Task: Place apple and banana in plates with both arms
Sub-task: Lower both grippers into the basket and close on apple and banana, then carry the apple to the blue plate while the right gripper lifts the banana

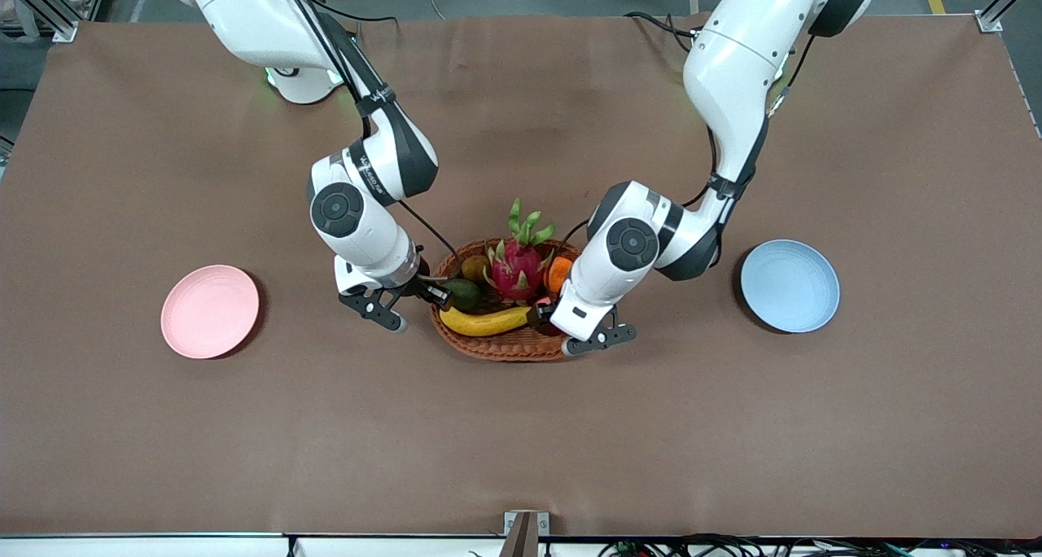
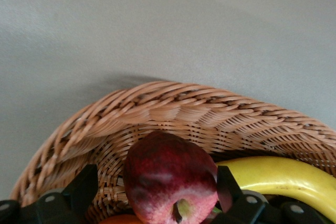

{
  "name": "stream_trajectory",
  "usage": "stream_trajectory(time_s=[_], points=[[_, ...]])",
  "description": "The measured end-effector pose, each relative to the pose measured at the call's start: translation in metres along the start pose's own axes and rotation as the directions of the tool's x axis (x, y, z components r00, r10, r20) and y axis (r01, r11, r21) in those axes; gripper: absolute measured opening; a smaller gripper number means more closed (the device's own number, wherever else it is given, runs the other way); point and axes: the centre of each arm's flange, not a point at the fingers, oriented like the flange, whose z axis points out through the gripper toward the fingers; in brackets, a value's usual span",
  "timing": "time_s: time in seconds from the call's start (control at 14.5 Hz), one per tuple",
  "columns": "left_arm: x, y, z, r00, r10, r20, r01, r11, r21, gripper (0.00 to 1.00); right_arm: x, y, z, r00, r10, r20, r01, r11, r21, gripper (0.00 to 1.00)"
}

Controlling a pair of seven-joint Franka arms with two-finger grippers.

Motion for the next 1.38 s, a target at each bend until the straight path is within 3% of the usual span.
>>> stream_trajectory(time_s=[0.55,0.9,1.38], points=[[-0.010,0.003,0.014,1.000,0.013,0.013,-0.013,1.000,0.010,1.00,-0.004,-0.003,0.011,1.000,-0.008,-0.020,0.009,1.000,0.018,0.58],[-0.010,0.001,0.021,1.000,0.012,0.017,-0.012,1.000,0.015,0.87,-0.005,-0.003,0.017,1.000,-0.010,-0.019,0.010,1.000,0.015,0.52],[-0.003,0.008,0.002,1.000,0.012,0.001,-0.012,1.000,-0.003,0.86,-0.010,-0.006,0.017,1.000,-0.018,-0.018,0.019,1.000,0.016,0.52]])
